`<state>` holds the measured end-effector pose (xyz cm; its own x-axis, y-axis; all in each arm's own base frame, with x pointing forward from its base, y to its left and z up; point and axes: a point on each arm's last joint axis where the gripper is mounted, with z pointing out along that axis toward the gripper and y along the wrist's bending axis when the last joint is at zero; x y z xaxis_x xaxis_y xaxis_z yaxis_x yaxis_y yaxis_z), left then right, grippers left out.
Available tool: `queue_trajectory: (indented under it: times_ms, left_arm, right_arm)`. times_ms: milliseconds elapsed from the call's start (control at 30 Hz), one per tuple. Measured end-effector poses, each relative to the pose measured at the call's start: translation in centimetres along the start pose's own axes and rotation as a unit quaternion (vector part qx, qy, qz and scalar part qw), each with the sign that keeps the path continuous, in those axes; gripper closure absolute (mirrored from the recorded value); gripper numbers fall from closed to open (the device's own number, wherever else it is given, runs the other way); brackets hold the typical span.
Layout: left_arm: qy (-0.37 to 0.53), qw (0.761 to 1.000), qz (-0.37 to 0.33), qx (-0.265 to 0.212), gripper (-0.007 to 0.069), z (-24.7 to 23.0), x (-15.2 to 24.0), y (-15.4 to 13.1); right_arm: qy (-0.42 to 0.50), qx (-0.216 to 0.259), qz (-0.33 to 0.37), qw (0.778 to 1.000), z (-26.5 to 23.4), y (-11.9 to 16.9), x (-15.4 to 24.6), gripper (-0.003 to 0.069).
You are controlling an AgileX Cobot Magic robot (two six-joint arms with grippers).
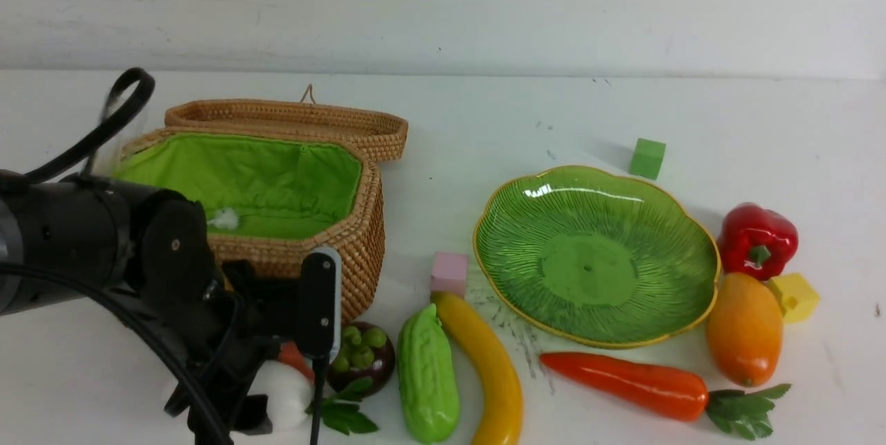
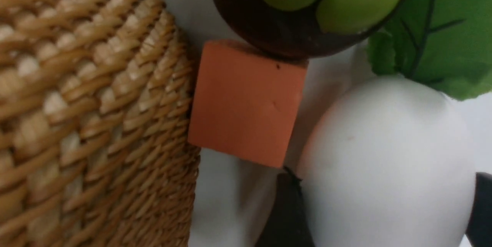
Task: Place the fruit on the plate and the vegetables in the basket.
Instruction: Take a daikon with your left arm and place it on the basket on the left.
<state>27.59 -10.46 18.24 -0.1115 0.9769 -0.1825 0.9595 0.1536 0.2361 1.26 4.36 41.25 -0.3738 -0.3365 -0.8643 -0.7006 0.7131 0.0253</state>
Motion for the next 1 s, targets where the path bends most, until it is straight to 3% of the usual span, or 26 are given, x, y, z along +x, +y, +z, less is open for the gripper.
queue_trajectory:
  times_ms: [433, 633, 767, 900, 1000]
  left_arm:
    - [0.027, 0.999, 0.013, 0.034, 0.0109, 0.3, 0.4, -0.3]
    - [0.045, 0.996, 0.012, 0.073, 0.0109, -0.2, 0.7, -1.1]
    - [0.033, 0.993, -0.026, 0.110, 0.0111, -2.4, 0.7, -2.6]
    - [-0.024, 0.995, -0.063, 0.077, 0.0111, -6.9, 0.2, -3.5]
    - [-0.074, 0.994, -0.086, -0.005, 0.0111, -11.3, 0.0, -3.5]
  right_arm:
    - [0.000, 0.000, -0.001, 1.000, 0.0, 0.0, 0.0, 0.0603]
    - [0.000, 0.000, -0.009, 1.000, 0.0, 0.0, 0.0, 0.0599]
    - [0.000, 0.000, -0.012, 1.000, 0.0, 0.0, 0.0, 0.0594]
    - [0.000, 0.000, -0.013, 1.000, 0.0, 0.0, 0.0, 0.0590]
    - [0.000, 0.000, -0.013, 1.000, 0.0, 0.0, 0.0, 0.0586]
